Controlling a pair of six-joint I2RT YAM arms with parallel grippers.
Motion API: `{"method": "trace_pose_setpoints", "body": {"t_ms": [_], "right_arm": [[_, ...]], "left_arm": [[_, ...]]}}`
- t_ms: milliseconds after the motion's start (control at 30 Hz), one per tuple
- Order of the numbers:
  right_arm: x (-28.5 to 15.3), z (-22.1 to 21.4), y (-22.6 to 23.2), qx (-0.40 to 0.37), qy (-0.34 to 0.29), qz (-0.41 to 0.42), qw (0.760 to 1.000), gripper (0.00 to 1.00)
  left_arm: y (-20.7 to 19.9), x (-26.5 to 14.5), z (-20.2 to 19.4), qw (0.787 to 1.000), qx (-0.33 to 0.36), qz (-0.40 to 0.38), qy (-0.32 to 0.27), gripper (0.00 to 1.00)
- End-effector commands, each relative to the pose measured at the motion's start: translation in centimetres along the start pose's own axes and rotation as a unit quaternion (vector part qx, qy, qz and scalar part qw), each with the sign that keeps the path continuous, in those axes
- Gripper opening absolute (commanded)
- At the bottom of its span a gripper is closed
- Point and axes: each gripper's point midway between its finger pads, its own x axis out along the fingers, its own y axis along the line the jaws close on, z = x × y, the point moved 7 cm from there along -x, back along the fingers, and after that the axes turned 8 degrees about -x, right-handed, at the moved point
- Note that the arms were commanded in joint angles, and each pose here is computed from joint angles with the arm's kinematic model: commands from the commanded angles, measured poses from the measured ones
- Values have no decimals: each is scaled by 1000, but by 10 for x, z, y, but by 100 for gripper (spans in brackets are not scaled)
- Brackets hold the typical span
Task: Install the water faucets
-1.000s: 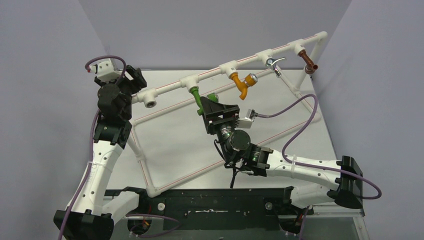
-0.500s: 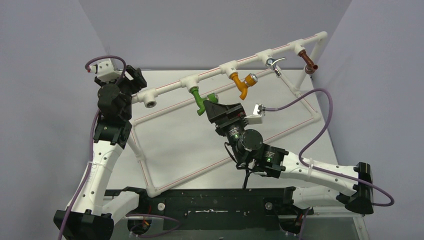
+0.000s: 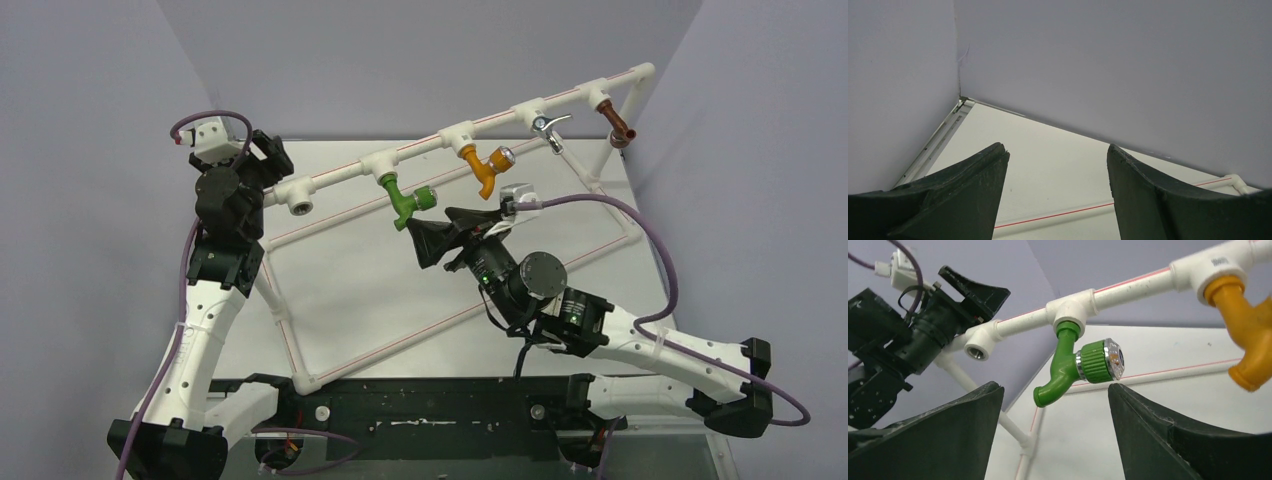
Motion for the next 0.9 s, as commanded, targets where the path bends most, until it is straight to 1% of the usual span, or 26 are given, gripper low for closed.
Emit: {"method": "trace_pose_setpoints", "body": {"t_ms": [0, 100, 200, 333, 400, 467, 567, 600, 733, 867], "right_arm": [[-7, 38, 4, -190, -31, 84, 978, 78], [-9, 45, 3, -293, -38, 115, 948, 81], [-10, 50, 1, -387, -54, 140, 910, 83], [-13, 53, 2, -505, -73, 187, 839, 84], [-14, 56, 3, -555, -86, 209, 800, 85], [-14, 54, 2, -607, -80, 225, 758, 85], [-11, 47, 1, -672, -66, 242, 697, 86], [-8, 45, 0, -689, -63, 239, 682, 86], [5, 37, -4, -747, -44, 210, 629, 86], [16, 29, -5, -787, -33, 176, 591, 86]], "left_arm": [[43, -10, -88, 978, 76, 71, 183, 70], [43, -10, -88, 978, 75, 71, 183, 70], [43, -10, -88, 978, 75, 71, 183, 70], [43, -10, -88, 978, 76, 71, 183, 70], [43, -10, -88, 978, 75, 70, 183, 70], [42, -10, -88, 978, 75, 70, 183, 70], [42, -10, -88, 978, 75, 69, 183, 70], [42, -10, -88, 978, 75, 69, 183, 70], [43, -10, -88, 978, 75, 70, 183, 70], [43, -10, -88, 978, 75, 70, 183, 70]]}}
